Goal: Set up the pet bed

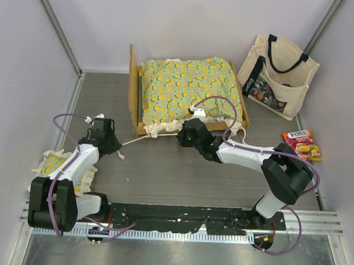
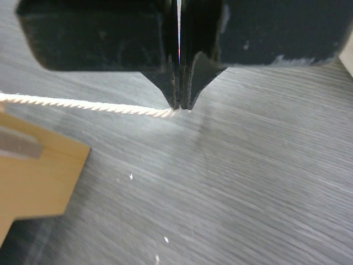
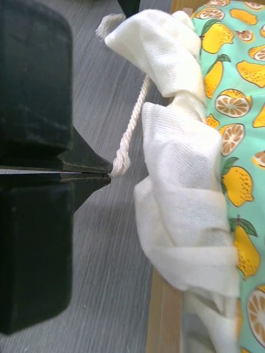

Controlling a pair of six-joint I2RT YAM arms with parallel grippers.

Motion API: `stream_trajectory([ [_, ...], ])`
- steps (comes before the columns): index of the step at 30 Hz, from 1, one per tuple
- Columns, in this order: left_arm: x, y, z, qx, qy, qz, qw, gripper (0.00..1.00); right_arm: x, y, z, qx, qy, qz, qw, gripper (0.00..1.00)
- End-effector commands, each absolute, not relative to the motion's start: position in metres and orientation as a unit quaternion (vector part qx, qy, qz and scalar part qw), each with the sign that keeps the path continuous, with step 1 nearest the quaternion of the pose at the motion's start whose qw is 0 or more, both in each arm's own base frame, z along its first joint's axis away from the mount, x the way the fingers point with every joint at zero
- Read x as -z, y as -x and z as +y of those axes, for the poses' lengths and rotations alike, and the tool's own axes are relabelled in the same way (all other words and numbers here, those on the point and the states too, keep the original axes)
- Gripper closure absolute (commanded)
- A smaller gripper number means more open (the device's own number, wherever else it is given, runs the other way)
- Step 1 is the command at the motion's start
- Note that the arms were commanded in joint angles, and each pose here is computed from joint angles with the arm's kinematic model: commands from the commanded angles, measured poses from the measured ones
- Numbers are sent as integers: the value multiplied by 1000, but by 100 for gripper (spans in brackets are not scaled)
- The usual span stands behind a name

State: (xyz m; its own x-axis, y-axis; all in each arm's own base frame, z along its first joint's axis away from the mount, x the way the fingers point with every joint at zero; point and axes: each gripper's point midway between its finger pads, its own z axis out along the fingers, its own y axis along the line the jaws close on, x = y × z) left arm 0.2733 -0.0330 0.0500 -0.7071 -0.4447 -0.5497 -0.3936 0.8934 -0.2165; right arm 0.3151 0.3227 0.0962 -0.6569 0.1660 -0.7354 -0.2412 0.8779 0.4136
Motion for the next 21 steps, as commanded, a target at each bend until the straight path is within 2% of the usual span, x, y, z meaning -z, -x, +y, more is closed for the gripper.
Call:
stream_trajectory([
  [1,-79,-307,-25,90,241,903,345,100,-122,-324,312,-244,-4,862,444,99],
  [9,-95,-337,2,112,275,887,353,100,-118,-327,290,-217,-50,865,450,99],
  [21,-113,-355,47,121,328,856,381,100,-123,-327,276,-209,-78,858,463,99],
])
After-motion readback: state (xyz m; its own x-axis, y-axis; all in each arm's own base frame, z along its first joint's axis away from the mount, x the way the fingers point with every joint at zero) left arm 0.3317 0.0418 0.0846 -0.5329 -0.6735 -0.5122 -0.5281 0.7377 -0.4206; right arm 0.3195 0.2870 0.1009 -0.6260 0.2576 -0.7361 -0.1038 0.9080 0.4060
